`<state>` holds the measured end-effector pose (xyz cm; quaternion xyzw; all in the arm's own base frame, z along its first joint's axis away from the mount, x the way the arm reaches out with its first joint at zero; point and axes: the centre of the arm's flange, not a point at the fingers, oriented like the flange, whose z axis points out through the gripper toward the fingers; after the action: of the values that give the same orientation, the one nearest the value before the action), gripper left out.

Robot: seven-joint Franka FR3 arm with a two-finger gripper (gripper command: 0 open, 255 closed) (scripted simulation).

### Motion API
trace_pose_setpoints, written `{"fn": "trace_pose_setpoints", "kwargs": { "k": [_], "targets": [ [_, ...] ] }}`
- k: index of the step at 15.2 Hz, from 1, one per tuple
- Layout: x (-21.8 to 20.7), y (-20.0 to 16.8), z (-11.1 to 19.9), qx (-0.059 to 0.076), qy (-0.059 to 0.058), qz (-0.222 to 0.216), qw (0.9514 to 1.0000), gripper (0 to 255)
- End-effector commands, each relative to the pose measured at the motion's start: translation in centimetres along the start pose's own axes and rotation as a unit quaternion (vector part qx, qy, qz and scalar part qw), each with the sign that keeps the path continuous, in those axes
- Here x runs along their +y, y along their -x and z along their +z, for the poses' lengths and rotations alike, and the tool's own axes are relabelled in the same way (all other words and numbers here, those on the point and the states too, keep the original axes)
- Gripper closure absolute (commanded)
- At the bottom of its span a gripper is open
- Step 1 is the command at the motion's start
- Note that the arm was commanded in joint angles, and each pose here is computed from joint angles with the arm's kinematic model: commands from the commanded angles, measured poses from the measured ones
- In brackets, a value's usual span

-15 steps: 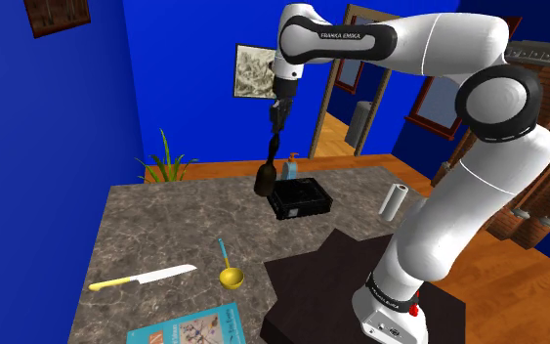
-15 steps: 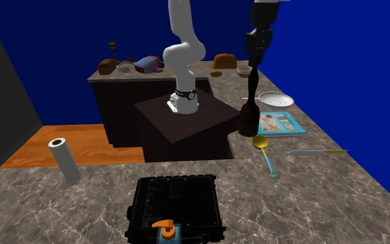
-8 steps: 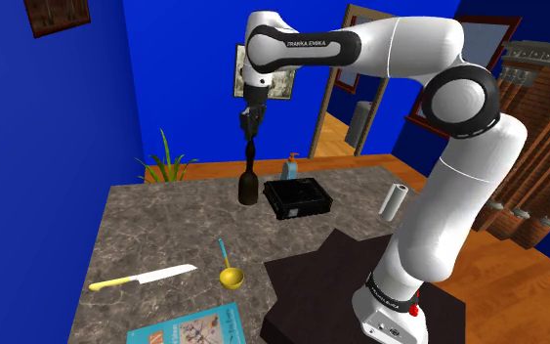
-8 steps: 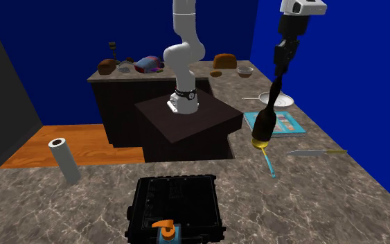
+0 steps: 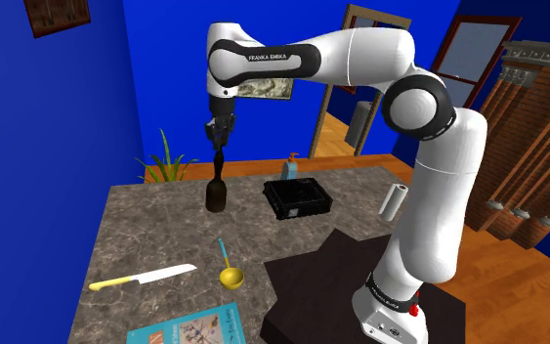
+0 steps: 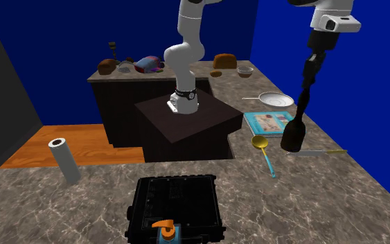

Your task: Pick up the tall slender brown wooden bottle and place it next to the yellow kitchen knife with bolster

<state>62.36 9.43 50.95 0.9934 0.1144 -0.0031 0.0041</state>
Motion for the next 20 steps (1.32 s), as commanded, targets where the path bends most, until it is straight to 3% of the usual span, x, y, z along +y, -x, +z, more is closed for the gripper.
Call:
{"fn": "trace_pose_setpoints", "kwargs": {
  "k": [1,12,20],
  "targets": [
    [-1.4,-2.0,1.0,0.001,0.0,0.0,1.0,255],
    [-9.9,-13.0,6.3,0.001,0.0,0.0,1.0,255],
    [-10.0,-13.0,10.6,0.001,0.0,0.0,1.0,255]
  ]
}}
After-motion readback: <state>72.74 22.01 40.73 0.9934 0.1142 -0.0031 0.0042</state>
